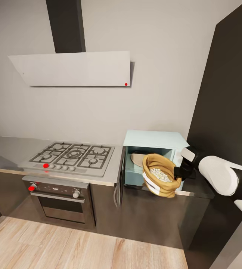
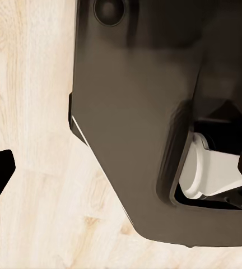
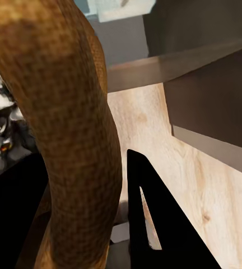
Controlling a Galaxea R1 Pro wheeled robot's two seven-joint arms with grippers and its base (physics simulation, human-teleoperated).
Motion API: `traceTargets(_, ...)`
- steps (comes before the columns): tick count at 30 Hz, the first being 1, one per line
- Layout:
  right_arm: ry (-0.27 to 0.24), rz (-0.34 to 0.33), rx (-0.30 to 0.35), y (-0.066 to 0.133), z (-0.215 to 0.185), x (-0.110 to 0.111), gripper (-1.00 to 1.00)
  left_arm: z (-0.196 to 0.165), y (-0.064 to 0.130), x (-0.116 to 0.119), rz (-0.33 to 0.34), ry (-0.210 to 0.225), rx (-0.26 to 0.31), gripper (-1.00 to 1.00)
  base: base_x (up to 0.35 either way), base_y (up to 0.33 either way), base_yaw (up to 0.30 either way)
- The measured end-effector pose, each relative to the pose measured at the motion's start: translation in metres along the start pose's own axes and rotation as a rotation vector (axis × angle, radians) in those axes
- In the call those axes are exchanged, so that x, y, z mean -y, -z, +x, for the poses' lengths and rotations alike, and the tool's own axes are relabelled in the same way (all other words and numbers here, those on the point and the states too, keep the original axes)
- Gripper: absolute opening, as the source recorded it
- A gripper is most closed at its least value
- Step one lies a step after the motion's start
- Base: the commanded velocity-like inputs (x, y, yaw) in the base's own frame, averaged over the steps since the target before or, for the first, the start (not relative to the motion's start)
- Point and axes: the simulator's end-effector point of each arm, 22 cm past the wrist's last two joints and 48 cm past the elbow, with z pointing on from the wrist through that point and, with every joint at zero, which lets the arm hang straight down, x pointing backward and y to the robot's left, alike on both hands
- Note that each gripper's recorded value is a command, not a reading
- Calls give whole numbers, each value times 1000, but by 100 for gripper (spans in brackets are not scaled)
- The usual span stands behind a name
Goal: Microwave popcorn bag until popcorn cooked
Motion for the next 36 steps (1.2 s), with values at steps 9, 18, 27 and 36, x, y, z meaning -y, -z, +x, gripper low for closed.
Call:
traceTargets(9,-4,-1,0,-1,0,1,-100,0,0,0,0,0,0,100,0,146,0)
traceTargets(18,-23,-27,-7,0,2,-5,-100,0,0,0,0,0,0,100,0,17,0)
traceTargets(27,-113,33,-2,0,0,10,-100,0,0,0,0,0,0,100,0,0,0)
traceTargets(36,-214,109,5,3,0,25,-100,0,0,0,0,0,0,100,0,0,-47)
